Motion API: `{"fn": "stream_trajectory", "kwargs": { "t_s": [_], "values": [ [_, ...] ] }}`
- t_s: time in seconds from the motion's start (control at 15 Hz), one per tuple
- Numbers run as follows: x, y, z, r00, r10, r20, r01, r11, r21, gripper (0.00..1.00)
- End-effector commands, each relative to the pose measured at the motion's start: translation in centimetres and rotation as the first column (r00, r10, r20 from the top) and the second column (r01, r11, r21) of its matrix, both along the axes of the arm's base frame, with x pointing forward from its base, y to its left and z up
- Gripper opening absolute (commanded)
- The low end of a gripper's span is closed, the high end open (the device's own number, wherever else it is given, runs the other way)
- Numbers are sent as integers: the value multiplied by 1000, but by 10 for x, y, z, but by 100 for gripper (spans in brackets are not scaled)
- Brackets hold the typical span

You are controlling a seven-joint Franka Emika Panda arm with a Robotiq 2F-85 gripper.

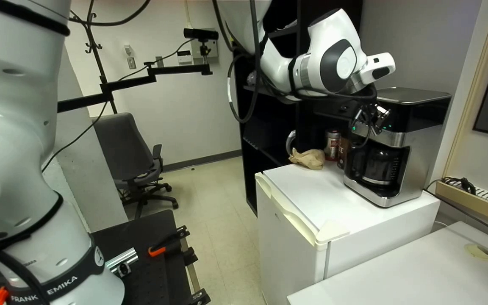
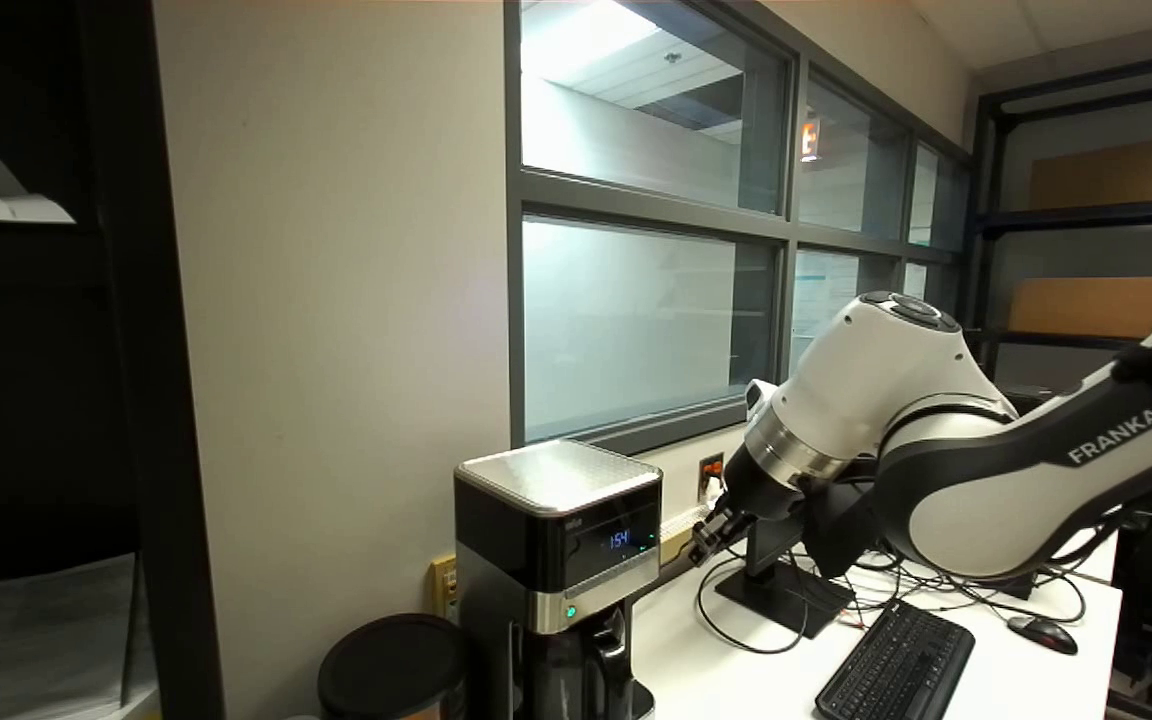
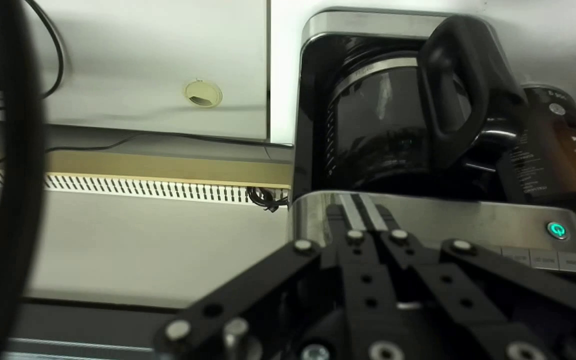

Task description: Press a button on the right side of the coffee machine

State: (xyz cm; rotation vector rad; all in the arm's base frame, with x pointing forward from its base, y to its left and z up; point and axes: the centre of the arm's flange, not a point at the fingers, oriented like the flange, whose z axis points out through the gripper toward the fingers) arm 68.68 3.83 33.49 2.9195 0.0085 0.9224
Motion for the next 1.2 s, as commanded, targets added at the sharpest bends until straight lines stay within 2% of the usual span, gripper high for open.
{"fn": "stream_trajectory", "kwargs": {
  "t_s": [0.0,1.13],
  "values": [
    [22,9,-5,998,3,59,-2,1000,-20,0],
    [54,21,-23,997,3,75,0,1000,-29,0]
  ]
}}
